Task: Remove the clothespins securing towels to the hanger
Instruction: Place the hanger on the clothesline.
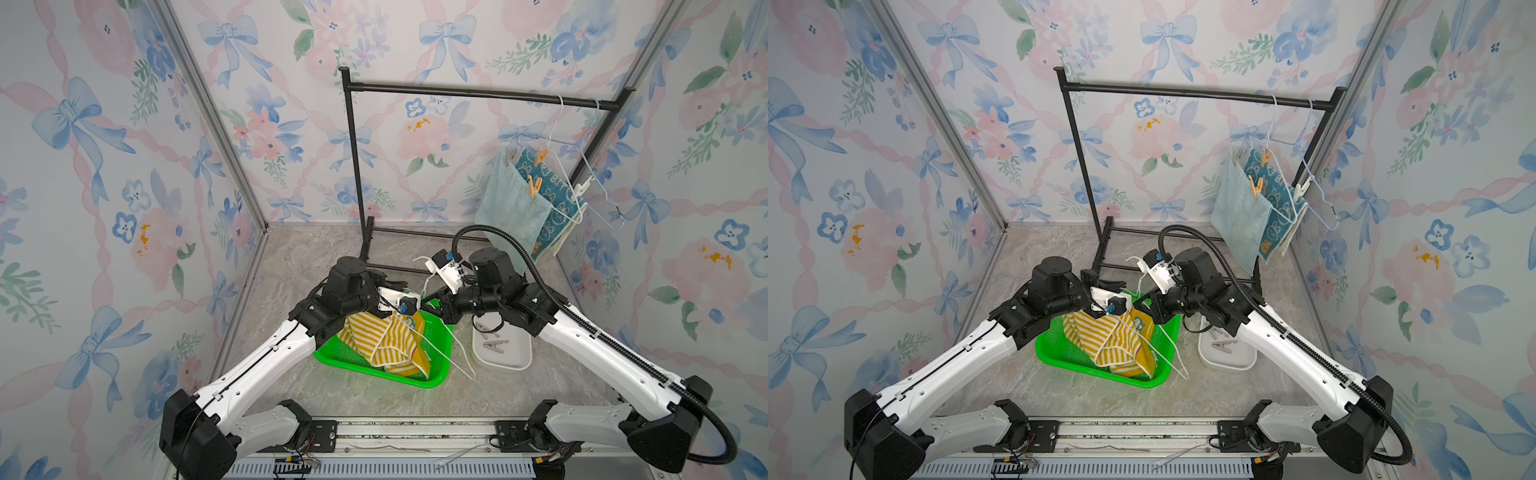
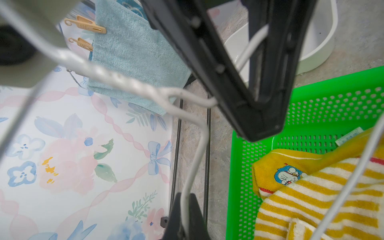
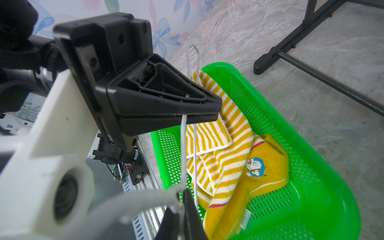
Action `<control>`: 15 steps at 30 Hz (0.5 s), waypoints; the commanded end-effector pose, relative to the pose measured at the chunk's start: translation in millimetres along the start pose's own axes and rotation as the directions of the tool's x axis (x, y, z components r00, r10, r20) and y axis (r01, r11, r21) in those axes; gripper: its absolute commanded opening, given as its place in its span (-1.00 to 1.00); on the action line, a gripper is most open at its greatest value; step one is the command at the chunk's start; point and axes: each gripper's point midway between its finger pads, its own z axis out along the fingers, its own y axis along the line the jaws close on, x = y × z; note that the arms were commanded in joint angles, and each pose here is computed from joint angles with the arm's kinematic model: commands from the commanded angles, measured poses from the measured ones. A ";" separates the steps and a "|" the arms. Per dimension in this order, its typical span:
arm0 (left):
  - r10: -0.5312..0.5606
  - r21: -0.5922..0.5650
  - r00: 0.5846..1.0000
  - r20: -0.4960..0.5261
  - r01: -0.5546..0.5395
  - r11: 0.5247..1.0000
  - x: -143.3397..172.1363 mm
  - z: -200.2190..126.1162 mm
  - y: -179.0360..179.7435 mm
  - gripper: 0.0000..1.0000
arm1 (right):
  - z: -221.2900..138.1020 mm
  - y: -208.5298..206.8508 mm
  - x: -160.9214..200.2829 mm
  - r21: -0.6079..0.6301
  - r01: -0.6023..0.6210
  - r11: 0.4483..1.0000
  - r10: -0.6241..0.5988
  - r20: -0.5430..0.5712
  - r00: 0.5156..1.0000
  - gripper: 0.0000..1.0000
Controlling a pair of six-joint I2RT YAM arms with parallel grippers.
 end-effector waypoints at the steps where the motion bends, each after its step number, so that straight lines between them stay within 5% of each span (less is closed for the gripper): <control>1: 0.016 -0.014 1.000 0.004 -0.016 1.000 -5.4 -3.5 7.4 -1.00 | -14.7 7.7 -6.3 0.018 0.038 0.999 -0.039 0.018 0.999 -0.56; 7: 0.013 -0.027 1.000 -0.017 -0.013 1.000 -2.6 -5.2 9.3 -1.00 | -42.8 -8.8 8.6 0.123 0.029 0.992 -0.031 0.017 0.999 -0.04; 15: 0.003 -0.032 1.000 -0.022 -0.004 0.999 -1.9 -5.8 11.0 -1.00 | -66.8 -20.0 44.8 0.197 0.038 0.980 -0.048 0.043 0.998 0.37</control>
